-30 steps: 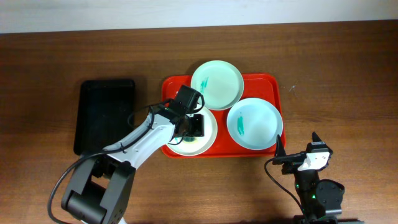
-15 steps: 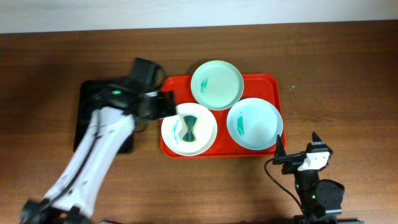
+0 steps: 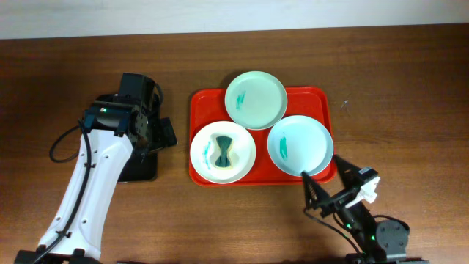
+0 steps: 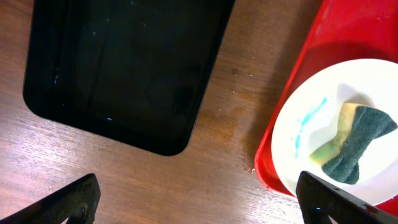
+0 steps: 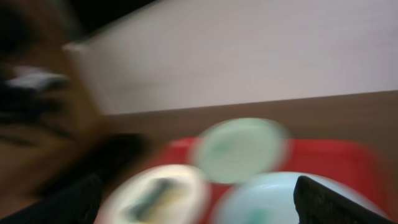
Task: Clean dirty plates on tray and stack at the side
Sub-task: 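Grasp the white plate rim with the right gripper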
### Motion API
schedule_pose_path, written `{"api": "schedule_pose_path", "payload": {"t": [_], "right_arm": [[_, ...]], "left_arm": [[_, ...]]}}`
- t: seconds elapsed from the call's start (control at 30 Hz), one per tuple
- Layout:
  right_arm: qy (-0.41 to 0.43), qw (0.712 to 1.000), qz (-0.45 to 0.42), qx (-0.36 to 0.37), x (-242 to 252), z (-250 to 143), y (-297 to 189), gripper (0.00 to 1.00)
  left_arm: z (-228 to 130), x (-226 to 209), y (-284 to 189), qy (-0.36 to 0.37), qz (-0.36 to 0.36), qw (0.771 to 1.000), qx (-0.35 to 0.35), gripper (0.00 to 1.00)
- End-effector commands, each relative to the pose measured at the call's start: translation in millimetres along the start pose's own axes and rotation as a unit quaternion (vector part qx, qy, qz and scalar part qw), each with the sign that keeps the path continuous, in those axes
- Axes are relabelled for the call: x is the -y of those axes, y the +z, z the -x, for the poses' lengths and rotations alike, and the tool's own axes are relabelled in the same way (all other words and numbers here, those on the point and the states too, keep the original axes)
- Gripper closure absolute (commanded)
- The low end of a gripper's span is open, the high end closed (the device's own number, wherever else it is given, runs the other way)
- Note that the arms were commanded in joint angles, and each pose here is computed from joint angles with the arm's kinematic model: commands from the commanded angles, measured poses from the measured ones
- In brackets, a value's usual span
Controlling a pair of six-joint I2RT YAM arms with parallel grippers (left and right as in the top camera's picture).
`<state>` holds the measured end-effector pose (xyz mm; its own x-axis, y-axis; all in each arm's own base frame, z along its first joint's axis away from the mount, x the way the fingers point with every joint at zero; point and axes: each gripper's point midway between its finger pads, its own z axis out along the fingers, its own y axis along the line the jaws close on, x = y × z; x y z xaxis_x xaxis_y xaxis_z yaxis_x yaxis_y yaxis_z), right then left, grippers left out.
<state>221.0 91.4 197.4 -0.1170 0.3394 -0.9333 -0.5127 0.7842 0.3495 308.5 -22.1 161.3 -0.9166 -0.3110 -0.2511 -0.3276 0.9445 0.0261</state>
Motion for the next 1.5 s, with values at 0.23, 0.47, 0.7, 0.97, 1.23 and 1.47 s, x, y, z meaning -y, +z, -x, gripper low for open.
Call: {"api": "schedule_pose_path", "payload": {"t": [0.23, 0.47, 0.7, 0.97, 1.23, 1.47], "right_arm": [[0.024, 0.965, 0.165, 0.201, -104.7, 154.8, -46.1, 0.02], [0.044, 0.987, -0.117, -0.102, -56.1, 161.4, -23.4, 0.01], [0.201, 0.904, -0.082, -0.369, -45.3, 93.9, 28.3, 0.46], [0.155, 0.828, -0.063, -0.534, -23.8, -21.8, 94.1, 0.27], [0.091, 0.812, -0.143, -0.558, 16.5, -110.7, 152.1, 0.27], [0.095, 0.796, -0.115, -0.587, 20.9, -156.7, 162.2, 0.55]], "left_arm": [[3.0, -0.3, -1.1, 0.002, -0.001, 1.000, 0.005, 0.01], [3.7, 0.0, -1.2, 0.002, -0.001, 1.000, 0.007, 0.01], [3.8, 0.1, -1.2, 0.002, -0.002, 1.000, 0.007, 0.01], [4.3, 0.5, -1.2, 0.002, -0.002, 1.000, 0.008, 0.01], [6.3, 1.4, -1.2, 0.001, -0.004, 1.000, 0.012, 0.01], [7.8, 2.1, -1.3, 0.000, -0.006, 1.000, 0.015, 0.01]]}}
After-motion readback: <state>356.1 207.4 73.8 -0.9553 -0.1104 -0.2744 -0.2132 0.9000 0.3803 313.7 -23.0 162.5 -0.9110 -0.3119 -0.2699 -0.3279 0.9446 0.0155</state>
